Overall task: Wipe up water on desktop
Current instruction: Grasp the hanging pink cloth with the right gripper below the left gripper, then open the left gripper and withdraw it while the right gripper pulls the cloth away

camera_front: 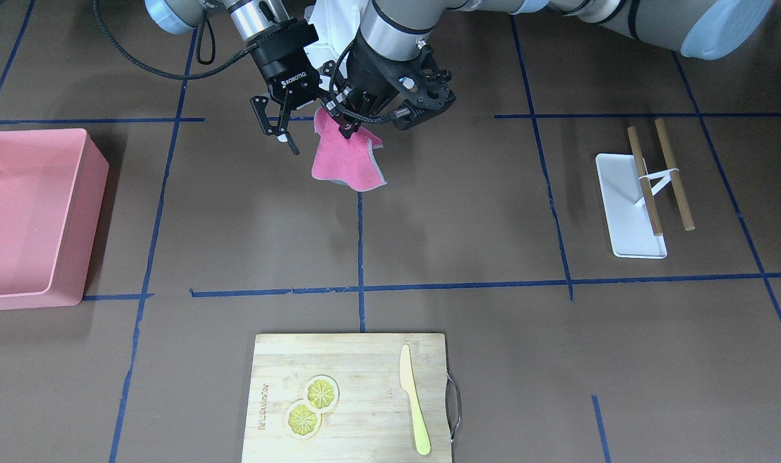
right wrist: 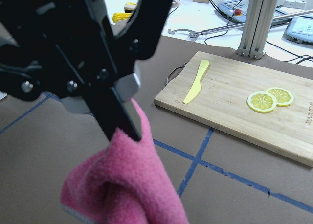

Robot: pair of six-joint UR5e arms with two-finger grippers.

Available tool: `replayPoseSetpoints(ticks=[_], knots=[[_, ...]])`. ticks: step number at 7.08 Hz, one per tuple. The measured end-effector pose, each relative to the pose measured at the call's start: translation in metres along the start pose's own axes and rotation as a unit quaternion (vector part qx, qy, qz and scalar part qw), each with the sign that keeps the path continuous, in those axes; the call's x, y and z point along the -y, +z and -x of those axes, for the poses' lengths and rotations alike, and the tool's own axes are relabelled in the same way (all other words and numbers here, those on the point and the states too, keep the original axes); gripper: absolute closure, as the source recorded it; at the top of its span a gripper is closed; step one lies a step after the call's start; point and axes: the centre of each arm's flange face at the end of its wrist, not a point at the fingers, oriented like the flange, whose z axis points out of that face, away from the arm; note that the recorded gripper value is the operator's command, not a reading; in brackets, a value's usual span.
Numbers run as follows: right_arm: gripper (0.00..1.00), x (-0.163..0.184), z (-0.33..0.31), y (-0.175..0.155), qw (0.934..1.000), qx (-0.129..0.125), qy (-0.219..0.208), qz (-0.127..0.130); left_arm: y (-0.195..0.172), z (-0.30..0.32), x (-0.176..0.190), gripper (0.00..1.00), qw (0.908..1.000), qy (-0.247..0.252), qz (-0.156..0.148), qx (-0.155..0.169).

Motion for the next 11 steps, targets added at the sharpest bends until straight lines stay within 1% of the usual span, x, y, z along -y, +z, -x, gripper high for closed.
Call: replayPoseSetpoints(ticks=[1,2,3,4,5,6,7,8,9,10,11], knots=[[0.03,0.000,0.001,0.000,1.0000,-0.001,0.000,-0.002,-0.002,0.001,-0.002,1.00,1.0000,0.002,0.001,-0.001],[0.08,-0.001,0.003,0.000,1.0000,0.000,0.000,-0.002,-0.003,0.001,-0.005,1.00,1.0000,0.004,0.003,-0.003],[0.22,-0.002,0.005,-0.001,1.0000,0.002,0.000,-0.001,-0.004,0.000,-0.009,1.00,1.0000,0.006,0.006,-0.004],[0.42,-0.004,0.008,-0.001,1.0000,0.004,0.000,0.001,-0.003,0.000,-0.012,1.00,0.9999,0.007,0.008,-0.003],[0.66,-0.006,0.010,-0.002,1.0000,0.005,-0.001,0.001,-0.002,0.000,-0.014,1.00,0.9999,0.009,0.010,-0.003],[0.81,-0.009,0.012,-0.003,1.0000,0.003,-0.002,-0.001,-0.001,0.000,-0.016,0.99,0.9999,0.010,0.011,-0.003],[0.97,-0.013,0.015,-0.003,1.0000,-0.001,-0.004,-0.005,0.000,0.000,-0.016,0.94,0.9999,0.010,0.011,-0.002],[0.99,-0.018,0.018,-0.004,0.9999,-0.006,-0.006,-0.008,0.001,0.000,-0.015,0.84,0.9999,0.011,0.010,-0.001],[0.99,-0.023,0.021,-0.004,0.9998,-0.013,-0.010,-0.010,0.002,0.001,-0.015,0.67,0.9999,0.012,0.010,-0.001],[0.98,-0.025,0.023,-0.003,0.9996,-0.023,-0.016,-0.007,0.002,0.001,-0.015,0.38,0.9999,0.012,0.010,-0.001],[1.00,-0.027,0.023,-0.002,0.9991,-0.035,-0.023,-0.004,0.002,0.001,-0.015,0.20,0.9999,0.013,0.009,-0.001]])
